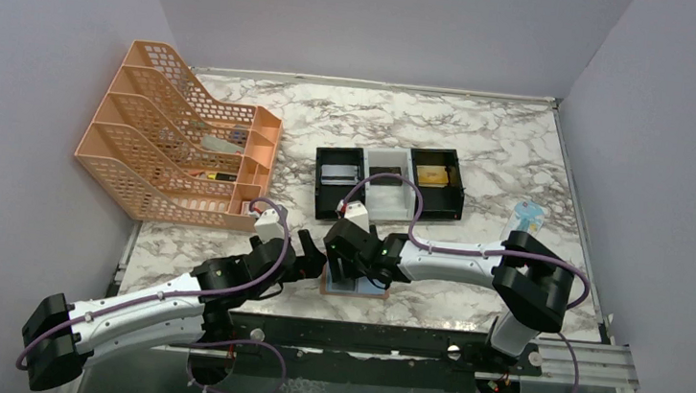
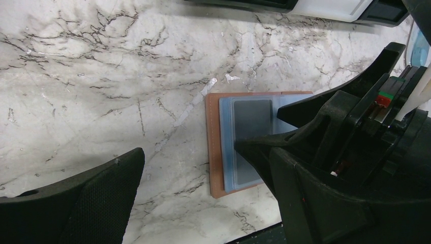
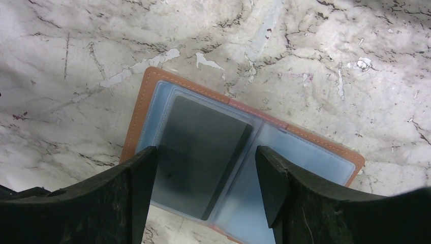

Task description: Take the credit cards out of the card holder

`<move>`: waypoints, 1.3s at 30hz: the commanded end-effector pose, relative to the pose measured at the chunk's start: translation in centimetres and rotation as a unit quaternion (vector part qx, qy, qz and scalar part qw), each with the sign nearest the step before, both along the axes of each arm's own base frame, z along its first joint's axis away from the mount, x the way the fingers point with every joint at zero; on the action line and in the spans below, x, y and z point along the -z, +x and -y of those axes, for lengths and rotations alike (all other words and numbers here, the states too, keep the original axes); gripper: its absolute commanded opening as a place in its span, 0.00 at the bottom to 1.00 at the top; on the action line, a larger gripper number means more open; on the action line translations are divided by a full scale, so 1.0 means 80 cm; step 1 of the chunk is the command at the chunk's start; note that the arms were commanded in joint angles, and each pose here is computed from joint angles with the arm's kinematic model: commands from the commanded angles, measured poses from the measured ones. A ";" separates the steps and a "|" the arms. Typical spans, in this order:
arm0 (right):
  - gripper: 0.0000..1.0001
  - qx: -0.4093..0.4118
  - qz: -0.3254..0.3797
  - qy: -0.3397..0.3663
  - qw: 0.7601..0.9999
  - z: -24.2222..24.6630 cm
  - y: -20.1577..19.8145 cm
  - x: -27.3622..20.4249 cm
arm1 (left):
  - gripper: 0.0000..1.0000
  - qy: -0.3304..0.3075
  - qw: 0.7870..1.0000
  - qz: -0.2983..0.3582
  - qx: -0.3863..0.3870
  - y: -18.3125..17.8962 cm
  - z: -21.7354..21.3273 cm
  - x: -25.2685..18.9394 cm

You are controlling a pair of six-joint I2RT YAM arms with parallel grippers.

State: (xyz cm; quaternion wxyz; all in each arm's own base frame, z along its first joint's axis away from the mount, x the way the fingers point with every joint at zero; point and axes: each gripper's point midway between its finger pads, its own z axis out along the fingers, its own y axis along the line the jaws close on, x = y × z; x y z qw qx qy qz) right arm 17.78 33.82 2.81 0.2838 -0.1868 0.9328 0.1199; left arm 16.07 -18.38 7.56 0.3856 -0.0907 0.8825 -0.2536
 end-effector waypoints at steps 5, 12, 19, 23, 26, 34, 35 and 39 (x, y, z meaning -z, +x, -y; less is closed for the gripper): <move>0.70 -0.011 0.013 0.027 0.999 -0.019 0.002 -0.027 | 0.96 0.005 1.000 0.003 -0.016 0.003 -0.008 -0.004; 0.68 0.011 0.008 0.019 1.000 -0.016 0.004 -0.013 | 0.96 -0.007 0.999 0.008 -0.030 0.005 -0.013 -0.007; 0.67 0.026 0.001 -0.005 1.000 -0.004 0.003 0.014 | 0.96 -0.005 0.999 0.003 -0.036 0.004 -0.016 -0.003; 0.67 0.031 -0.002 -0.017 0.999 0.002 0.002 0.023 | 0.96 -0.002 0.999 0.001 -0.041 0.003 -0.019 0.000; 0.63 0.039 0.002 -0.021 0.999 0.008 0.003 0.023 | 0.96 0.000 0.999 0.000 -0.043 0.003 -0.020 0.000; 0.45 0.023 -0.007 0.007 1.000 0.001 -0.005 0.019 | 0.96 0.004 0.999 -0.003 -0.038 0.003 -0.018 0.001; 0.44 0.020 -0.009 0.013 1.000 -0.002 -0.007 0.019 | 0.96 0.004 0.999 -0.002 -0.033 0.002 -0.016 0.000; 0.40 0.015 -0.018 0.030 0.999 -0.008 -0.011 0.019 | 0.96 0.001 1.000 0.001 -0.016 0.001 -0.009 -0.004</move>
